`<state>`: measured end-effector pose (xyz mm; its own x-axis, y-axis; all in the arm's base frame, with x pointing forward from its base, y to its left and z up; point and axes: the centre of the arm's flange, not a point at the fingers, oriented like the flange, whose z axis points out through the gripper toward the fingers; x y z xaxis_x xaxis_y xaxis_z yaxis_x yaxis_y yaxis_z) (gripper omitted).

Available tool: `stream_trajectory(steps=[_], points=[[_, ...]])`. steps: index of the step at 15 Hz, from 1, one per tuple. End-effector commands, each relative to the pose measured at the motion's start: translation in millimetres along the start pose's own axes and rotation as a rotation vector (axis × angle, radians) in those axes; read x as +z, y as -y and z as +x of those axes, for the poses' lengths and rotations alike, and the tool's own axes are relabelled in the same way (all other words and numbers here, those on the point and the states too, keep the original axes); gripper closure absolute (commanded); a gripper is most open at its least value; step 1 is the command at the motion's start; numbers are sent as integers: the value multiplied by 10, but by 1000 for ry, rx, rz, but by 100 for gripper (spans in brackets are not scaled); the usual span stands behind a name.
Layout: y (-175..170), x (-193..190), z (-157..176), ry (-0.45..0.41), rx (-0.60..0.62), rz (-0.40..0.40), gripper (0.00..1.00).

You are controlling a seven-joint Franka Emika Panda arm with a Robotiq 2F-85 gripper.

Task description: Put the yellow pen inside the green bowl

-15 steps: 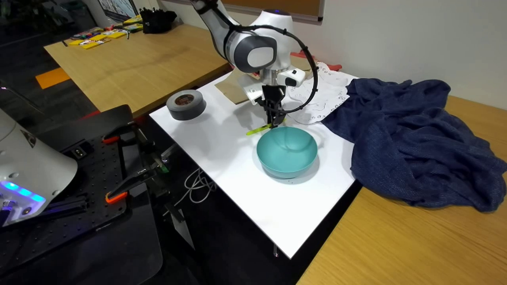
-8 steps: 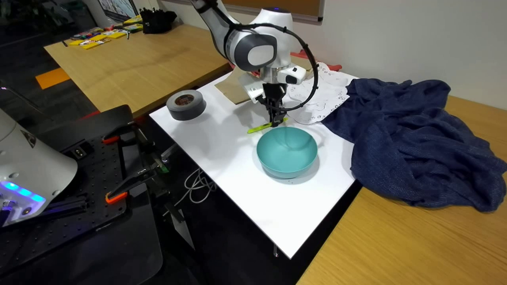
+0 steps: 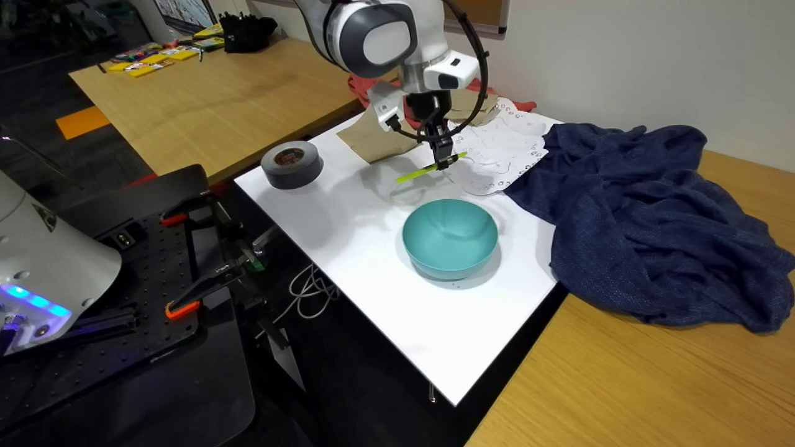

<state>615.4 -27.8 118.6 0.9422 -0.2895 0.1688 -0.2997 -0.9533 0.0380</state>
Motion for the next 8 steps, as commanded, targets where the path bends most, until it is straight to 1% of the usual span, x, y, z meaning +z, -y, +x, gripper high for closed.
stream_trajectory(steps=[1, 5, 8], points=[[-333, -478, -190, -70, 101, -24, 96], [-714, -660, -136, -151, 218, -49, 96], [-983, -672, -32, -203, 300, -76, 96]])
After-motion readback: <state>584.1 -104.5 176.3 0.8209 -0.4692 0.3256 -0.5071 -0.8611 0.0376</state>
